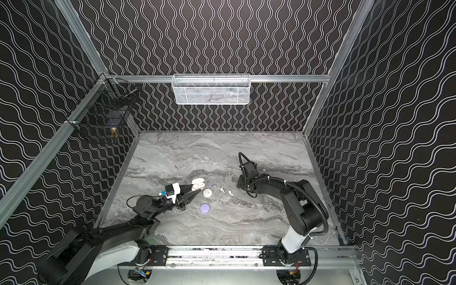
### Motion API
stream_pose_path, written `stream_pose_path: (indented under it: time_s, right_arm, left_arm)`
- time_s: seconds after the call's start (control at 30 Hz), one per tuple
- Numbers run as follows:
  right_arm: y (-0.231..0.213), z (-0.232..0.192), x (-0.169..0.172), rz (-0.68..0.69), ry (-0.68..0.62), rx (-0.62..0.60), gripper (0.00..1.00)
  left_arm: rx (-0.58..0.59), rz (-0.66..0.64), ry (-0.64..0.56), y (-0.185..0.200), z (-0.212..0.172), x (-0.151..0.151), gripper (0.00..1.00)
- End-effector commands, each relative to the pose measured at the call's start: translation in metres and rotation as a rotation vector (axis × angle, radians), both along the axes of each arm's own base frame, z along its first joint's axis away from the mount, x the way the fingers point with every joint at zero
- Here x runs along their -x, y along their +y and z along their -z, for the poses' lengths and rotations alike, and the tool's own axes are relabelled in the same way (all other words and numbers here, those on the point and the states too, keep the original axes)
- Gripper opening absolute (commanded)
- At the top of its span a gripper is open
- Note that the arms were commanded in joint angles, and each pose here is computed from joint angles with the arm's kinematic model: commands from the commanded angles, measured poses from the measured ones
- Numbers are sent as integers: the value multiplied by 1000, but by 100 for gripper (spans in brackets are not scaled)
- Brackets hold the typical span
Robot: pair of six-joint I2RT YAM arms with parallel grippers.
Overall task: Insert the wireless bluetooth earbuds into the charging case
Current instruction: 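Move the right gripper out over the table toward the second white earbud, then lower the right gripper and grasp the second white earbud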
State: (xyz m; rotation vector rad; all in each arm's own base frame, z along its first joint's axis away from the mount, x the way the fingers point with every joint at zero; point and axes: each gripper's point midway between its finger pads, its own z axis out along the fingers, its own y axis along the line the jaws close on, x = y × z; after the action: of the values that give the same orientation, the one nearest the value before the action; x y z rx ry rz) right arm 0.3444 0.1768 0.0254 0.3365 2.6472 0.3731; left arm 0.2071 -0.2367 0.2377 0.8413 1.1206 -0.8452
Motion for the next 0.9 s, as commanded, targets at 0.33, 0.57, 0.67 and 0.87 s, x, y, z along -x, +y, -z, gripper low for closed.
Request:
stream_pose_path:
  time_s: [0.33, 0.57, 0.67, 0.87]
  right_arm:
    - [-11, 13, -3, -40, 63, 156, 48]
    - [-19, 24, 6, -56, 98, 255, 43]
    - [-19, 29, 12, -73, 115, 280, 40]
    - [-16, 28, 7, -82, 119, 310, 35]
  left_arm:
    - [-14, -13, -47, 2, -6, 3, 0]
    - [-9, -9, -49, 2, -8, 4, 0]
    - [-5, -7, -50, 2, -9, 4, 0]
    - [-16, -20, -48, 3, -7, 4, 0]
